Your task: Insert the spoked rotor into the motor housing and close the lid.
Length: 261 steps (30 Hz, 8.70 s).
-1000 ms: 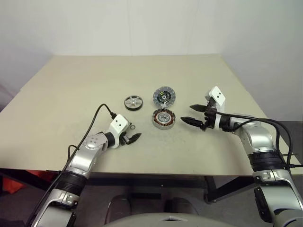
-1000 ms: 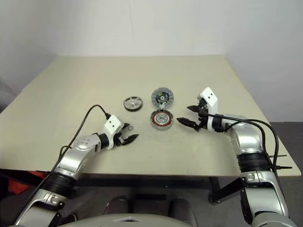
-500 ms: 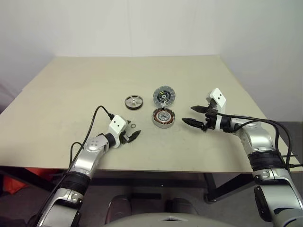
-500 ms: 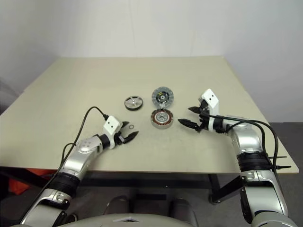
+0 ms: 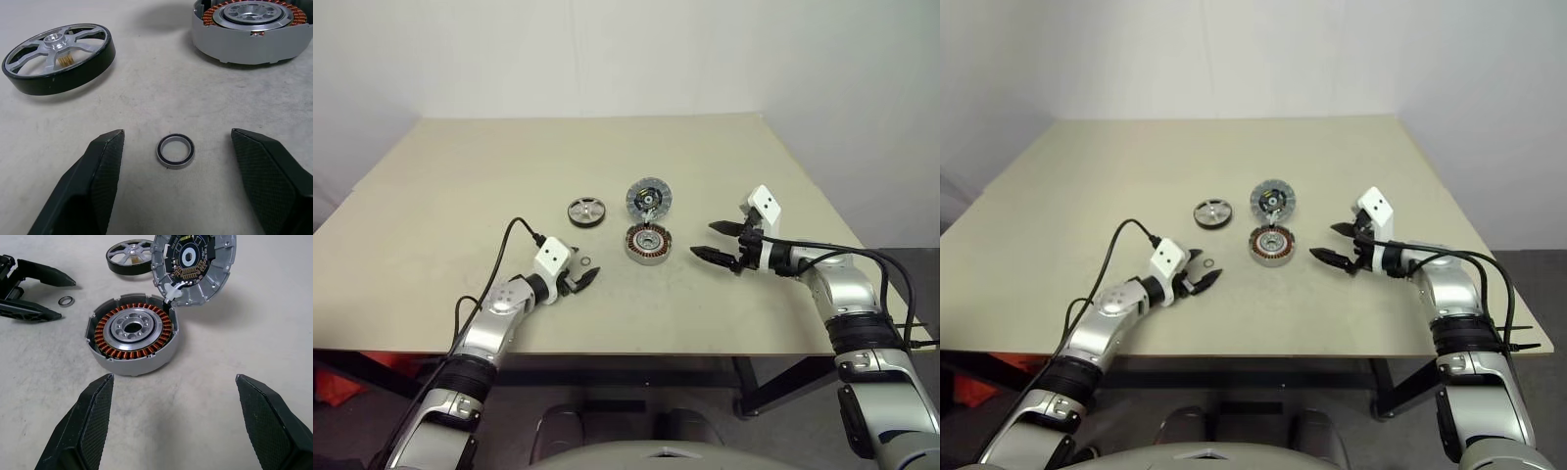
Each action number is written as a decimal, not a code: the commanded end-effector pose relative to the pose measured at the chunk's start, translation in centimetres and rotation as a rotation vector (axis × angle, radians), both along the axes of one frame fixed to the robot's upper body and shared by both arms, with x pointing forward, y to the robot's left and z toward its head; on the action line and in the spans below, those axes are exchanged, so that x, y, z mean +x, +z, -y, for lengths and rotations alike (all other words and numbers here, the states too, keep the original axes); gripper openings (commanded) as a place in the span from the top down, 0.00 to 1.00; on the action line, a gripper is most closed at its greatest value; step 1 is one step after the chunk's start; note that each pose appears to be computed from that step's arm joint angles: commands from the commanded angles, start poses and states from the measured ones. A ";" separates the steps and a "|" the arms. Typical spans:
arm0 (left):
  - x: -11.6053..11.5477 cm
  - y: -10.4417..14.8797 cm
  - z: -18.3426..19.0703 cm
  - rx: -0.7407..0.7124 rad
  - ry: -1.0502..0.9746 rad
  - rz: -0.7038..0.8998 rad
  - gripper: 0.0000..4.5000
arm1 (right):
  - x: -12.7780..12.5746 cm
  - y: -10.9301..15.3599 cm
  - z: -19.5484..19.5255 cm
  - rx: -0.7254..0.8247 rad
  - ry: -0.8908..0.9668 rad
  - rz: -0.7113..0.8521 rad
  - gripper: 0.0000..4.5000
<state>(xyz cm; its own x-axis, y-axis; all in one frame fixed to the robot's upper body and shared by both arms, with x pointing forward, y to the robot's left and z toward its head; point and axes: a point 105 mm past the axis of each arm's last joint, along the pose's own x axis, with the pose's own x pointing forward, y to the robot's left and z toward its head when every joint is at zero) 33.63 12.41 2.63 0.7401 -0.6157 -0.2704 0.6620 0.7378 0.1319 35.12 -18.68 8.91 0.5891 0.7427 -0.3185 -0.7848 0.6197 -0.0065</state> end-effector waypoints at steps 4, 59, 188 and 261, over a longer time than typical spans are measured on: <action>-0.5 -1.9 -2.2 0.072 0.060 -0.091 0.58 | 0.5 2.4 -1.1 0.012 0.026 0.069 0.00; -1.0 -0.4 -3.6 0.002 0.134 -0.053 0.85 | 0.9 2.4 -1.0 0.003 0.012 0.064 0.00; 2.9 8.6 -2.9 -0.288 0.219 0.069 0.48 | 2.0 2.2 -11.0 0.062 0.109 0.113 0.66; 2.7 8.1 -3.9 -0.244 0.249 0.086 0.48 | 2.0 4.6 -10.6 0.071 0.164 0.192 0.99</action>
<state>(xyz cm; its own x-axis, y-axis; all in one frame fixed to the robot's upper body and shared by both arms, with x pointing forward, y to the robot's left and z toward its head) 36.25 16.08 9.41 0.8821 -0.4572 -0.1138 0.4546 0.8893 -0.0497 36.78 -8.79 9.63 0.5035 0.8190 -0.2750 -0.8615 0.5000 -0.0882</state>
